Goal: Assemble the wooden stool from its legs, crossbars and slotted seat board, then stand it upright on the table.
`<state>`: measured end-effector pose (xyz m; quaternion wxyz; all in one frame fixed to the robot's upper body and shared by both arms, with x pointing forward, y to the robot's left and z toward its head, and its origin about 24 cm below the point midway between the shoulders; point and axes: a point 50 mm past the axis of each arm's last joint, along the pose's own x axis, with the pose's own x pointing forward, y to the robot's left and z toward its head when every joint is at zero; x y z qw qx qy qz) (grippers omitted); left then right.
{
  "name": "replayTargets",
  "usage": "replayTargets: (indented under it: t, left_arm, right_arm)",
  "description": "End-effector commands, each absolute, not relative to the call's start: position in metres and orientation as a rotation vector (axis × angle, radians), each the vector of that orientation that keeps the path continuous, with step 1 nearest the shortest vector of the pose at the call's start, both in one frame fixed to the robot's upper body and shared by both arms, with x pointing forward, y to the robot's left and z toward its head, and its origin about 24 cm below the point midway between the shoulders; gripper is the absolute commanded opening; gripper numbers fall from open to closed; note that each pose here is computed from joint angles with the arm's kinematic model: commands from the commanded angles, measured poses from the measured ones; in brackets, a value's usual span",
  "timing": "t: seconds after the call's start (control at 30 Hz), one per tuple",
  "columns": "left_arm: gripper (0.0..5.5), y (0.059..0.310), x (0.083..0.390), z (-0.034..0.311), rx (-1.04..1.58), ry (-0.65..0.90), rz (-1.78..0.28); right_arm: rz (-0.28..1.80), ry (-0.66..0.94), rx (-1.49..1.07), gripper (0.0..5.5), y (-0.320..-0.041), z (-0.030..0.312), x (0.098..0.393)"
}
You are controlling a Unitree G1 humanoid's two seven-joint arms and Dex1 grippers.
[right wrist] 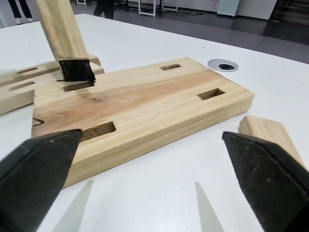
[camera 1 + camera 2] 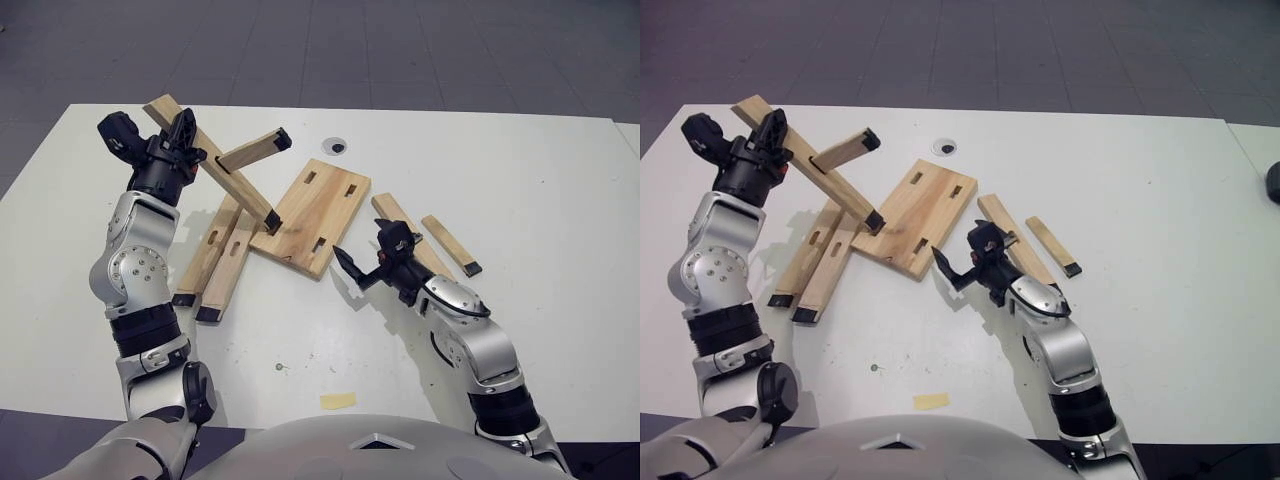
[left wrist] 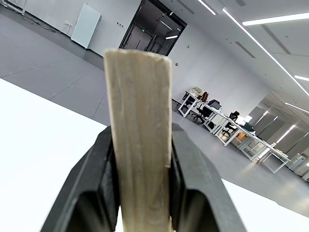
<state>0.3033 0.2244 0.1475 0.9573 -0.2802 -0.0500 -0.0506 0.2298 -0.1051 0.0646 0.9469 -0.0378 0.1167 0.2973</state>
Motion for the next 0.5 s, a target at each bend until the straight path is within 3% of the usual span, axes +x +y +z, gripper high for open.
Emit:
replayTargets:
  t: [0.03, 0.5]
  left_arm:
    - [1.04, 0.2292, 0.3021, 0.1376, -0.561, -0.048, -0.074]
    - [1.04, 0.2266, 0.2962, 0.1414, -0.571, -0.043, -0.116]
  right_arm:
    - [0.606, 0.237, -0.082, 5.40, -0.1049, 0.0647, 0.2286]
    - [0.610, 0.252, -0.089, 5.40, -0.1043, 0.0617, 0.2281]
